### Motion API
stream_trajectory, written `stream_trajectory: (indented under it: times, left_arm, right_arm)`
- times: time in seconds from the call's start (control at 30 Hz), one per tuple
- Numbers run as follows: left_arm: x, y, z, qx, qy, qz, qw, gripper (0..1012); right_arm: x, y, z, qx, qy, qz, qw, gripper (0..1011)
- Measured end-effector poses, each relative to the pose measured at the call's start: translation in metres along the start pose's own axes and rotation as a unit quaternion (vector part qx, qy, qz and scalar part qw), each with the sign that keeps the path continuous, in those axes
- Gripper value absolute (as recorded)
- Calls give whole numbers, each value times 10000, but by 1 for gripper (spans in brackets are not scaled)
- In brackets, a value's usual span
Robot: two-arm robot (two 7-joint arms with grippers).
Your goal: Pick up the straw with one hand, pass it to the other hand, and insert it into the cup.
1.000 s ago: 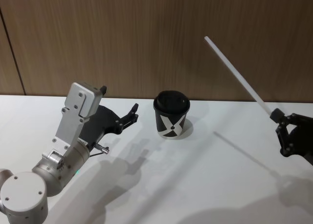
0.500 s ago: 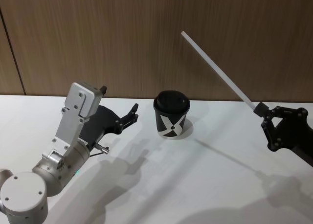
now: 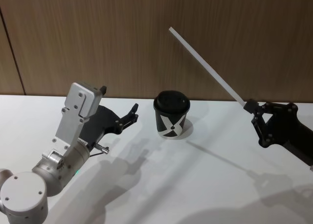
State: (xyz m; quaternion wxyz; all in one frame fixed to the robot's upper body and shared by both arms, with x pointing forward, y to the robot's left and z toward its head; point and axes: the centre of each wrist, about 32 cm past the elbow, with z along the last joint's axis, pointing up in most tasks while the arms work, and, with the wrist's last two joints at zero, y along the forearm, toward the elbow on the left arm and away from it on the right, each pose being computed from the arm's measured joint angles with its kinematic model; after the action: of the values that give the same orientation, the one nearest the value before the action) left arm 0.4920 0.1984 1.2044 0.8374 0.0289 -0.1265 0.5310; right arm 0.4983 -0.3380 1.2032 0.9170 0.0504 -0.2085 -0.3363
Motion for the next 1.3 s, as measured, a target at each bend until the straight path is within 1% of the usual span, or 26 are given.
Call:
stream_trajectory:
  times: [0.57,0.7,0.77,0.8,1.0,1.1,1.13,1.17,1.2,1.23,1.3]
  left_arm:
    - [0,0,0,0,1,-2,10000,1002]
    - [6,-2,4,-2,23,-47,10000,1002]
    - [18,-8,13,-12,64,-136,9999,1002]
    - [18,-8,13,-12,64,-136,9999,1002]
    - [52,-26,40,-31,171,-397,9991,1002]
    - [74,-44,73,-52,271,-615,9977,1002]
    - [74,-44,73,-52,271,-615,9977,1002]
    - [83,-51,88,-60,333,-715,9969,1002]
    - [88,-55,96,-65,363,-756,9965,1002]
    - [100,-63,116,-81,432,-841,9955,1002]
    - [110,-70,132,-87,518,-934,9942,1002]
  right_arm:
    - [-2,55,11,27,63,70,10000,0]
    - [0,61,13,33,68,73,9999,0]
    - [-1,62,13,34,71,74,9999,0]
    - [-1,64,13,35,72,76,9999,0]
    - [-1,67,14,36,77,82,9999,0]
    - [-1,69,14,36,79,85,9999,0]
    - [-1,69,14,36,80,86,9999,0]
    - [-1,69,14,37,80,86,9999,0]
    - [-1,70,14,37,81,87,9999,0]
    - [-1,70,14,37,81,88,9999,0]
    - [-1,71,15,37,82,89,9999,0]
